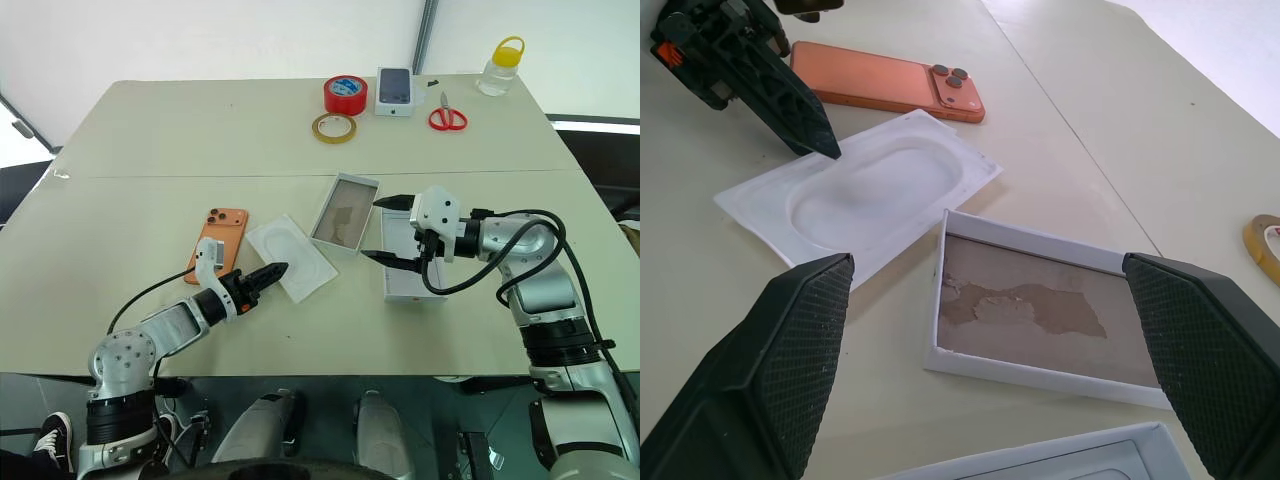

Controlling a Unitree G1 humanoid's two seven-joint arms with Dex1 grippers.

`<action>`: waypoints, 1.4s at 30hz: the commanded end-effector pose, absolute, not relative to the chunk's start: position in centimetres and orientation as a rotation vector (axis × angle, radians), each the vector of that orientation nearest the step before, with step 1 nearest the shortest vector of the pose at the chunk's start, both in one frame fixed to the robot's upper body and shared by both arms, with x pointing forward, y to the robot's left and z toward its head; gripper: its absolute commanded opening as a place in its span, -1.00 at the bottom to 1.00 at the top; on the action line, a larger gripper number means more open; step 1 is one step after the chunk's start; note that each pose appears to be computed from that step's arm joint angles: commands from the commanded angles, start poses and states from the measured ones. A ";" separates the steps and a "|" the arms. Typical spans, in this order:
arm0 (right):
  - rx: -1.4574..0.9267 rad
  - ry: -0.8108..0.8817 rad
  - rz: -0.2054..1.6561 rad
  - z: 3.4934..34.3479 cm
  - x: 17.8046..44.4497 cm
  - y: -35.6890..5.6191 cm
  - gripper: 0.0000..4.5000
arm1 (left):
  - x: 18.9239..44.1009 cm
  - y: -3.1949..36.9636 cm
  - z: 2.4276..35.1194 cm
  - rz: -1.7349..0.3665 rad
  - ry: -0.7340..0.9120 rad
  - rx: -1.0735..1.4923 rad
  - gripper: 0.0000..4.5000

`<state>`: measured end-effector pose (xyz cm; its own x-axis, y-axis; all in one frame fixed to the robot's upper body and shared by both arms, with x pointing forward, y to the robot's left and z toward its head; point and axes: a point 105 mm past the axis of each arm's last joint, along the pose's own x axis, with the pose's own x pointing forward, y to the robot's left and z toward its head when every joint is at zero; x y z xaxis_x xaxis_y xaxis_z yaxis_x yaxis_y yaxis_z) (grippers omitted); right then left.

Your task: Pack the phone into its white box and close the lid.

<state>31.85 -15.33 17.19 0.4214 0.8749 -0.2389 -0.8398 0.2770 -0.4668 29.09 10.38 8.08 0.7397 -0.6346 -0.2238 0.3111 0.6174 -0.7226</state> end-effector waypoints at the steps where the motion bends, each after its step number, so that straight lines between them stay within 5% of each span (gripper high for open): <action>1: -0.612 -0.132 1.147 18.4 31.7 -14.9 1.00 | 29.3 11.0 6.9 -0.517 0.522 -0.675 -0.06; 5: -0.610 -0.148 1.138 18.5 31.9 -14.6 1.00 | 29.5 11.0 7.0 -0.511 0.509 -0.716 -0.06; 11: -0.626 -0.144 1.143 18.3 31.8 -14.5 1.00 | 29.6 10.8 7.3 -0.520 0.497 -0.735 -0.98; 28: -0.604 -0.099 1.107 16.0 35.0 -8.9 1.00 | 32.5 15.5 13.9 -0.550 0.375 -0.586 -0.98; 38: -0.615 0.176 1.110 11.4 36.8 -8.4 1.00 | 32.5 15.9 15.5 -0.672 0.426 -0.543 -0.98; 42: -0.604 0.194 1.143 11.1 36.4 -7.9 0.44 | 32.7 16.1 15.7 -0.662 0.413 -0.542 -1.00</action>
<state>36.47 -8.52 10.21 0.4307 0.7779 -0.4576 -0.8940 0.2982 -0.3344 32.61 15.86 14.32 0.7068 -0.6655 -0.2399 0.4334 0.6754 -0.5966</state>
